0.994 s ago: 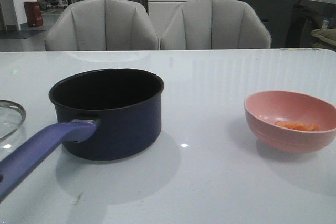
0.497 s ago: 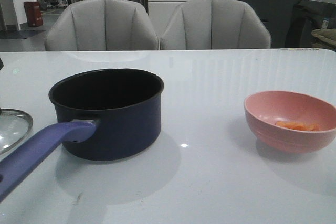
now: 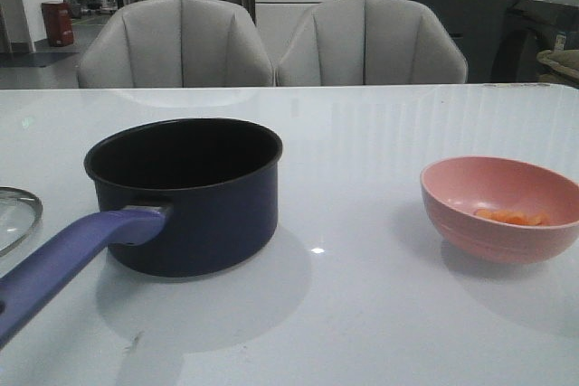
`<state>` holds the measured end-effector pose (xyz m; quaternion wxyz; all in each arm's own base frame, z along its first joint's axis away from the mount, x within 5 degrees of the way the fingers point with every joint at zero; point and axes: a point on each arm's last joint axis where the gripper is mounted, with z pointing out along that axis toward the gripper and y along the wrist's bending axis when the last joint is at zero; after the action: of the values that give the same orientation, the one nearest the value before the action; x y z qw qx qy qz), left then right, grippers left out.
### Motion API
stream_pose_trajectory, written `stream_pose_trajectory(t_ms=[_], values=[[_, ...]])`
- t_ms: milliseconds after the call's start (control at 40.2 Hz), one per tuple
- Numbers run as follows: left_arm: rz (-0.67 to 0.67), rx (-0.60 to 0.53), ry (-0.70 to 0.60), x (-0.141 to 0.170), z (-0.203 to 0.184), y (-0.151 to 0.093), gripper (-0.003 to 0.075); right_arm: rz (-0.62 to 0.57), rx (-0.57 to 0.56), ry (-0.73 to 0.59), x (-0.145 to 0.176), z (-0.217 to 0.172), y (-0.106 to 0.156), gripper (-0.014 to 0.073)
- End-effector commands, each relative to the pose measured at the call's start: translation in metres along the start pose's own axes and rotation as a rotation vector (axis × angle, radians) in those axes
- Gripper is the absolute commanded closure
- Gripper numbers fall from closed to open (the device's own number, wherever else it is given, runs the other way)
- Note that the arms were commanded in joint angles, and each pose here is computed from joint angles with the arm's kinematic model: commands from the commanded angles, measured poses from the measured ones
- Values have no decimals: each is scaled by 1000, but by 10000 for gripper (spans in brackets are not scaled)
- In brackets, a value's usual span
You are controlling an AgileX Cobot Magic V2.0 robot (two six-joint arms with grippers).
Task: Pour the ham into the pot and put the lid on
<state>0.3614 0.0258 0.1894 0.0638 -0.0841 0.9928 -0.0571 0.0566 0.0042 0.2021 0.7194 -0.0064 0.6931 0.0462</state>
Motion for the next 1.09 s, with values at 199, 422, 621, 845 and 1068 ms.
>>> stream_pose_trajectory(t_ms=[199, 422, 621, 845, 1068], values=[[29, -1, -143, 2, -55, -5, 198, -8, 0, -93, -5, -2, 0, 444], [59, 10, -249, 15, -94, -15, 198, -8, 0, -93, -5, -2, 0, 444], [136, -2, -392, 44, -132, -29, 199, -8, 0, -93, -5, -2, 0, 444], [155, 14, -581, 93, -155, -27, 198, -8, 0, -92, -5, -2, 0, 444], [121, 80, -912, 135, -168, -22, 198, -8, 0, -92, -5, -2, 0, 444]])
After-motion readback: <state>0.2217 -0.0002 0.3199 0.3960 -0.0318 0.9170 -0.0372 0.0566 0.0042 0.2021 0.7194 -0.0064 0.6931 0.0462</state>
